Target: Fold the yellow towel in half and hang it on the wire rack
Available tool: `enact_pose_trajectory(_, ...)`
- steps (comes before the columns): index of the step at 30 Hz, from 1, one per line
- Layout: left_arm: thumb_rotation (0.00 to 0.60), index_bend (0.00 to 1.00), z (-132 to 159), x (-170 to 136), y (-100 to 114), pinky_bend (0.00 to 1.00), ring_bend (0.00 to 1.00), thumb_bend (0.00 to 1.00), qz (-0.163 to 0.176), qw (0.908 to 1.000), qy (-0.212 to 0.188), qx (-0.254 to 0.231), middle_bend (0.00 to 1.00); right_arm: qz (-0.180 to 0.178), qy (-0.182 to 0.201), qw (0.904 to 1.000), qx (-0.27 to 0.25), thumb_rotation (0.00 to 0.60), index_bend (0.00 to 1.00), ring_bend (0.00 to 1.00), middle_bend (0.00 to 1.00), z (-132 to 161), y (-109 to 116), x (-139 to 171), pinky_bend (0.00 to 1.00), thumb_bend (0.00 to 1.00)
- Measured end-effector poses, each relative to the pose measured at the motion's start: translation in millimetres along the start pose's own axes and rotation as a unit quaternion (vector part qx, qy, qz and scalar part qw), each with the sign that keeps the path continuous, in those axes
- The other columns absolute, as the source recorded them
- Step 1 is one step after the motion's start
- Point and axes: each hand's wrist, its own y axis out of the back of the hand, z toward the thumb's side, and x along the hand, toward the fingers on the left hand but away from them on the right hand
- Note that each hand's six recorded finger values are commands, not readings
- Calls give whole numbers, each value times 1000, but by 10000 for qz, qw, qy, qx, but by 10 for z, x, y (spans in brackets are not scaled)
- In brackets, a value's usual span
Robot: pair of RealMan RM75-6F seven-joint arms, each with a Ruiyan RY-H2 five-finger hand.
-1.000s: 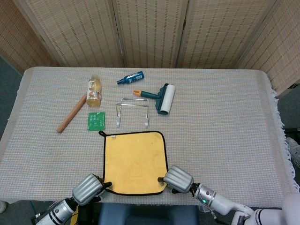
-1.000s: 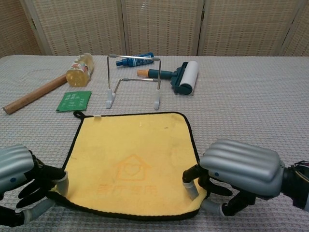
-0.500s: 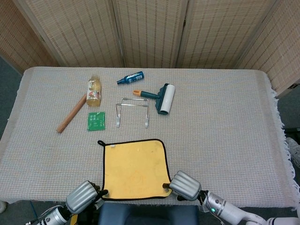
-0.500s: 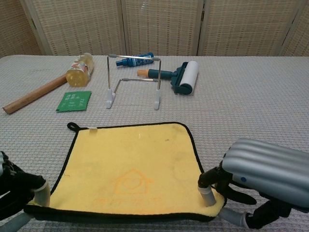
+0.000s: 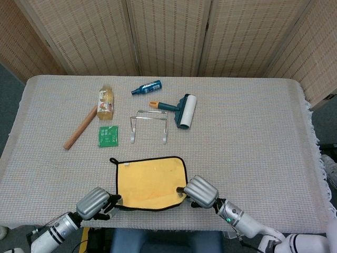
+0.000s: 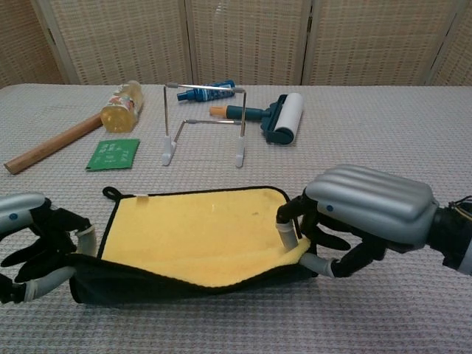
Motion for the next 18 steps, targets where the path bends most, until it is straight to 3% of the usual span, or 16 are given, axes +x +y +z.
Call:
enact_pose_trajectory(8, 600, 539, -293, 255, 258, 858, 780, 537, 5, 9979, 527, -375, 861, -33, -198, 9996, 185, 600, 617, 929, 869, -102, 33, -270, 1000, 452)
enact_pose_trajectory(18, 600, 525, -595, 455, 397, 858, 780, 537, 71, 9911, 1031, -834, 861, -70, -369, 9978, 541, 600, 617, 930, 865, -240, 95, -555, 1000, 452)
